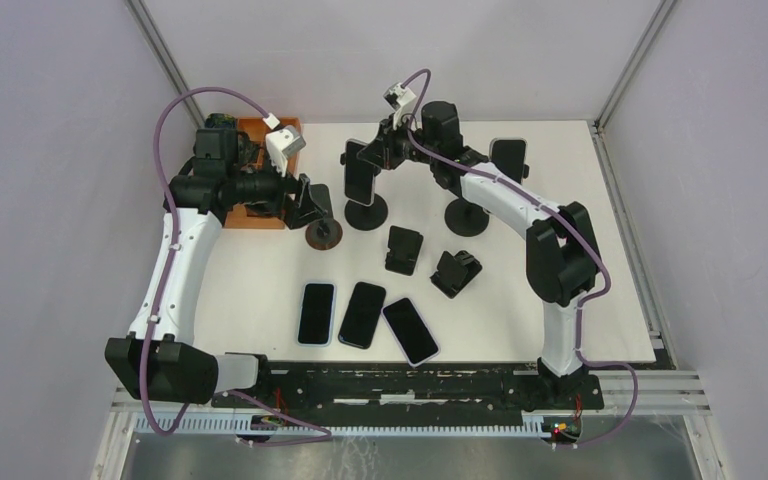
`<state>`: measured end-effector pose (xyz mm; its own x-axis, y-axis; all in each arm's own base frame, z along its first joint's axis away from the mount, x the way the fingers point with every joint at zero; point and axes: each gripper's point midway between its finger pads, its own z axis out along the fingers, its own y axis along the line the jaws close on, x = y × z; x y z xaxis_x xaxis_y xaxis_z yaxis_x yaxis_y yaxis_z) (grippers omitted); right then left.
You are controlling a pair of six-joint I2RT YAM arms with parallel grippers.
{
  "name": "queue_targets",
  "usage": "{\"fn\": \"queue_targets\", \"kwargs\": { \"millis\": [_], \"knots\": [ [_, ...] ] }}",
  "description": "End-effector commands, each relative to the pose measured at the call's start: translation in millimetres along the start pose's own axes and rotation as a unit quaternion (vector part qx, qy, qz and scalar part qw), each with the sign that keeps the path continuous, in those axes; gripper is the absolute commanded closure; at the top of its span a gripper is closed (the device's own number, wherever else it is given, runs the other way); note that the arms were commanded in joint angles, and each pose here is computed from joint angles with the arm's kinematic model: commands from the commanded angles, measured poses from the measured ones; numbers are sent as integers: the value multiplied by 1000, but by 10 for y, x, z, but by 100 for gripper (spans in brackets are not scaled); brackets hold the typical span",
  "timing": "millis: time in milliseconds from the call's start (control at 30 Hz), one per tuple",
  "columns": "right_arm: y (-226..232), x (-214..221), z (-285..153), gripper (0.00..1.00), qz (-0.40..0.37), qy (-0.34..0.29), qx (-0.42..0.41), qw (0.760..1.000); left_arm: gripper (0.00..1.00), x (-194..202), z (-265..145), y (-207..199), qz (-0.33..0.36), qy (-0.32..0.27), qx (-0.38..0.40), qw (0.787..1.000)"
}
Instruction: Remove the phone from the phone stand
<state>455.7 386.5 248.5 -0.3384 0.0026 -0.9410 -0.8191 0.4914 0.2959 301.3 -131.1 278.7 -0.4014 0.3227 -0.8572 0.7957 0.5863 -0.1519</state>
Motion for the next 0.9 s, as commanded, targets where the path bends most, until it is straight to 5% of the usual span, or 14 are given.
{"fn": "queue_targets", "kwargs": {
  "millis": [0, 400, 867],
  "knots": [
    [293, -774, -179, 100, -1, -88, -45, 995, 0, 8, 20, -23, 28, -4, 13, 1000],
    [951, -1503, -1045, 100, 109, -204, -150, 961, 0, -147, 47, -172, 58, -49, 65, 995],
    [1649, -1579, -1770, 100, 195, -221, -270, 916, 0, -278, 21, -424, 94, -106, 139, 980]
  ]
}}
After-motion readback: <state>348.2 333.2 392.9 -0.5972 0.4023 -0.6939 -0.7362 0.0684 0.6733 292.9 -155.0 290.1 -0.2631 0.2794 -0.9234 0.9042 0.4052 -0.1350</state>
